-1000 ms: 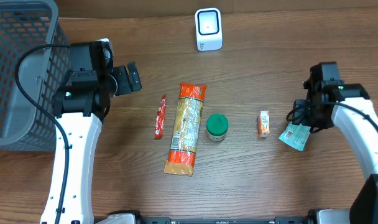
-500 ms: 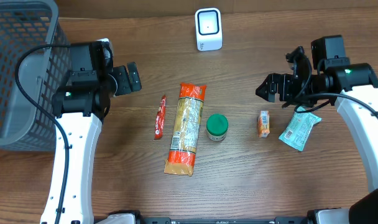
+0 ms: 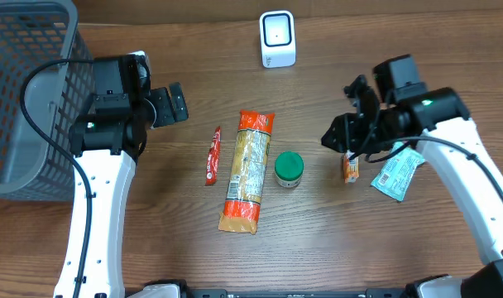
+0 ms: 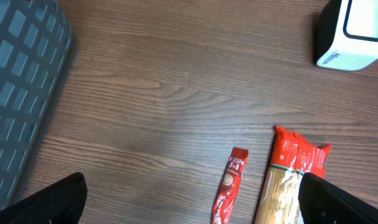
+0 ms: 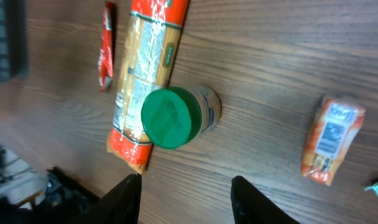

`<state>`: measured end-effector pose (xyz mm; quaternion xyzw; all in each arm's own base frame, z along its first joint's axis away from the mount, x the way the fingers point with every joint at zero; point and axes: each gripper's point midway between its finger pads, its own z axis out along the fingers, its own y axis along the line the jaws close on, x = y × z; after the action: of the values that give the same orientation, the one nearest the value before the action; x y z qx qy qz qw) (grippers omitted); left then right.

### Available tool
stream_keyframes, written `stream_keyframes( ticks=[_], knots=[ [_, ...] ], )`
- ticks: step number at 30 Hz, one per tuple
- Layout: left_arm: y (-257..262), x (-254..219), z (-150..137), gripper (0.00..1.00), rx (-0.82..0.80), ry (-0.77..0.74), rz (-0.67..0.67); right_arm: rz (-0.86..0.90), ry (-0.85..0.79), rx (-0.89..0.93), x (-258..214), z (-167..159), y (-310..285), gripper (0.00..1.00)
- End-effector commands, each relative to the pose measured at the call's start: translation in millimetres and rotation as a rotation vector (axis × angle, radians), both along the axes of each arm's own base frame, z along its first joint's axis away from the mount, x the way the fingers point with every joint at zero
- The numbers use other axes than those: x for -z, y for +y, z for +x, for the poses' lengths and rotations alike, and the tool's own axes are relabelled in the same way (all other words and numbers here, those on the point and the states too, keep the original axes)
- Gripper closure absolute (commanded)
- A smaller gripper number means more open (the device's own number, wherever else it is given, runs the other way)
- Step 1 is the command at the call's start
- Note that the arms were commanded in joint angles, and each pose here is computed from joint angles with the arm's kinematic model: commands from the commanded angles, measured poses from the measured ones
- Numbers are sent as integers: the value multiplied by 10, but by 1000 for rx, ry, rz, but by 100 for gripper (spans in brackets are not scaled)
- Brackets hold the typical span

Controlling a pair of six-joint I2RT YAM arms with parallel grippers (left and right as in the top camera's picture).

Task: Scan the item barcode
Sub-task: 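Move the right gripper left above the green-lidded jar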

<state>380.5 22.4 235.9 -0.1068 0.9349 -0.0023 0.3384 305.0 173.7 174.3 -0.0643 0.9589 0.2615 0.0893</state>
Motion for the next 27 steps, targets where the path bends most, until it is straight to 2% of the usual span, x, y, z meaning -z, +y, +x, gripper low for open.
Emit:
stream_keyframes(
  ticks=[1,15,27],
  knots=[
    [22,-5,15,0,2,0,18,-94,6,40,109,-61,41,51],
    [22,-5,15,0,2,0,18,-177,5,0,205,-289,334,51],
    [22,-5,15,0,2,0,18,-177,-23,4,192,-232,352,50]
  ],
)
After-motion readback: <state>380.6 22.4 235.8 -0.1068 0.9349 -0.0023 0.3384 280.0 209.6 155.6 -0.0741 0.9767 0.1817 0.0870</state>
